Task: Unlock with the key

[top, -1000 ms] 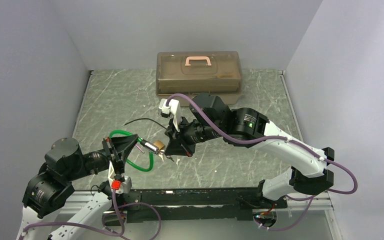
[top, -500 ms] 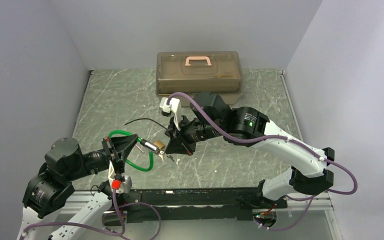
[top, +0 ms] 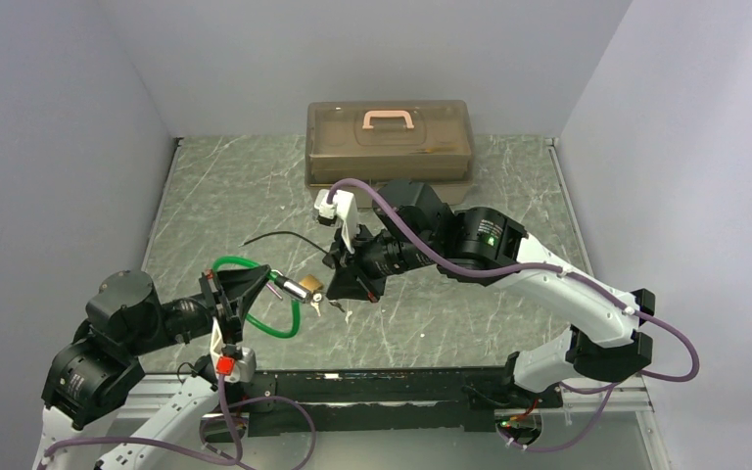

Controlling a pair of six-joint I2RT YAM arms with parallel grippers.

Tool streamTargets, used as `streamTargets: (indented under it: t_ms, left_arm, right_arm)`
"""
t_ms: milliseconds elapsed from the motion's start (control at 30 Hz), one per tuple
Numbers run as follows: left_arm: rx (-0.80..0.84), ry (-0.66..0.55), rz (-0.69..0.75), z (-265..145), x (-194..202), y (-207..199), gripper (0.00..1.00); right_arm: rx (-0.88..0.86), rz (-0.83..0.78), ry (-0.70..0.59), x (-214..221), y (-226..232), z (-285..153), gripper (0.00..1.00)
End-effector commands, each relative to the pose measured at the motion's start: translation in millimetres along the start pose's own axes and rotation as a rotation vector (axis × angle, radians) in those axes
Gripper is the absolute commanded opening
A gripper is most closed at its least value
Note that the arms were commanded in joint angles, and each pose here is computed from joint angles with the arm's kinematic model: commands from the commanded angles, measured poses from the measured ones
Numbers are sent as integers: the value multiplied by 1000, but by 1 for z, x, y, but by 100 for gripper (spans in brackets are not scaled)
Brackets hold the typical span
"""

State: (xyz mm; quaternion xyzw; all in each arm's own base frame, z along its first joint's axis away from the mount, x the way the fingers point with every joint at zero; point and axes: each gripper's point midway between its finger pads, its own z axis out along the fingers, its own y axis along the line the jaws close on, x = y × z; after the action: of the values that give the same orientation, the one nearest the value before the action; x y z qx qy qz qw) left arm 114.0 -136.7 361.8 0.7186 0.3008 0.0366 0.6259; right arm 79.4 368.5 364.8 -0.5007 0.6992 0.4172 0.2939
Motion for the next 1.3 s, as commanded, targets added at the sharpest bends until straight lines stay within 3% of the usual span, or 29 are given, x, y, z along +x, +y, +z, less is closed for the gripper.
streamTargets:
  t_ms: [0,167,467,1267]
  left_arm:
    - [-15,-43,133,-2,-11,12,0]
    - [39,24,186,-2,3,4,0]
    - [13,111,116,-2,22,1,0]
    - [-21,69,71,-2,12,8,0]
  right_arm:
    - [26,-7,-15,-9,-5,-4,0]
    - [31,1,-12,-14,-6,-1,0]
    - [44,23,-8,-5,-9,-1,0]
    - [-2,12,-15,-8,-6,10,0]
